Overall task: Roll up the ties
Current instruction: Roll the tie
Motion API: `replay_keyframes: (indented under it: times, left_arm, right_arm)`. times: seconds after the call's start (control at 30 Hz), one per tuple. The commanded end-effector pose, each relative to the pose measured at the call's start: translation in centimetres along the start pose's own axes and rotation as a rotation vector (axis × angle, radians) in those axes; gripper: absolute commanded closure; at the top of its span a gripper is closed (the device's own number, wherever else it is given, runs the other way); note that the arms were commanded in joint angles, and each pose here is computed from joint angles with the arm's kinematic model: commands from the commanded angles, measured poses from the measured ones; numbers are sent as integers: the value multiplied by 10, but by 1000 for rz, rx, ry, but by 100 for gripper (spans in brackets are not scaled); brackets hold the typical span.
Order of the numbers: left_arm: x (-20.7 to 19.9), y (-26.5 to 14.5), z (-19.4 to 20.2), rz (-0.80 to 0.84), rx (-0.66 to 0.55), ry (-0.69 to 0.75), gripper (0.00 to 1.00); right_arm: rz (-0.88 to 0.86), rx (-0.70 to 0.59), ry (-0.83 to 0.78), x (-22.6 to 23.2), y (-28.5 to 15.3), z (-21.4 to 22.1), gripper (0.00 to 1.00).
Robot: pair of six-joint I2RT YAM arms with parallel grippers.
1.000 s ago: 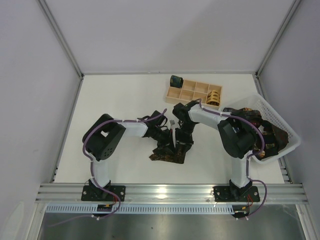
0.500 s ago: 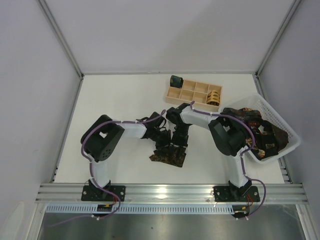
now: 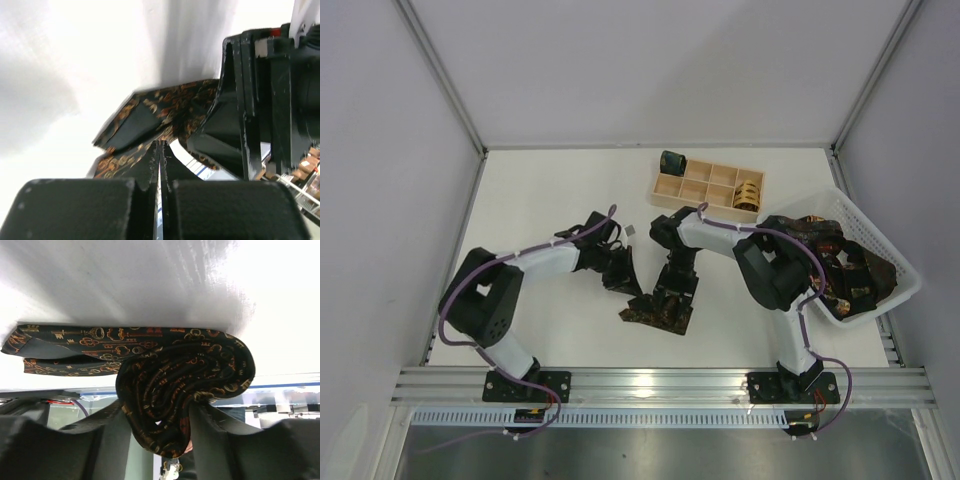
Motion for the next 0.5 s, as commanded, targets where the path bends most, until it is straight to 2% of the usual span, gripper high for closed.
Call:
replay_keyframes:
  times: [0.0,0.13,0.33,0.47]
  left_arm:
    - [11,-17,4,-12,-22,14,99]
    - [16,-27,5,-3,-37,-6,99]
    - [10,-40,3,6,-64,3,99]
    - [4,-47,4,25,-84,6,100]
  right_arm:
    - [42,-105,-5,1,17,-29,47]
    - [47,-112,-21,8,12,-27,38]
    - [53,-123,-16,15,2,-24,36]
    - [72,-118,13,19,-2,-22,30]
Point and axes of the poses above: each gripper's point midway between its finger pads, its own y axis out along the fingers, its own x axis along the line the jaws close on, z = x × y, the point moved 1 cm from there along -y, back along the fingers, and after that the axes turned 15 degrees about -y, right-handed, at the moved point
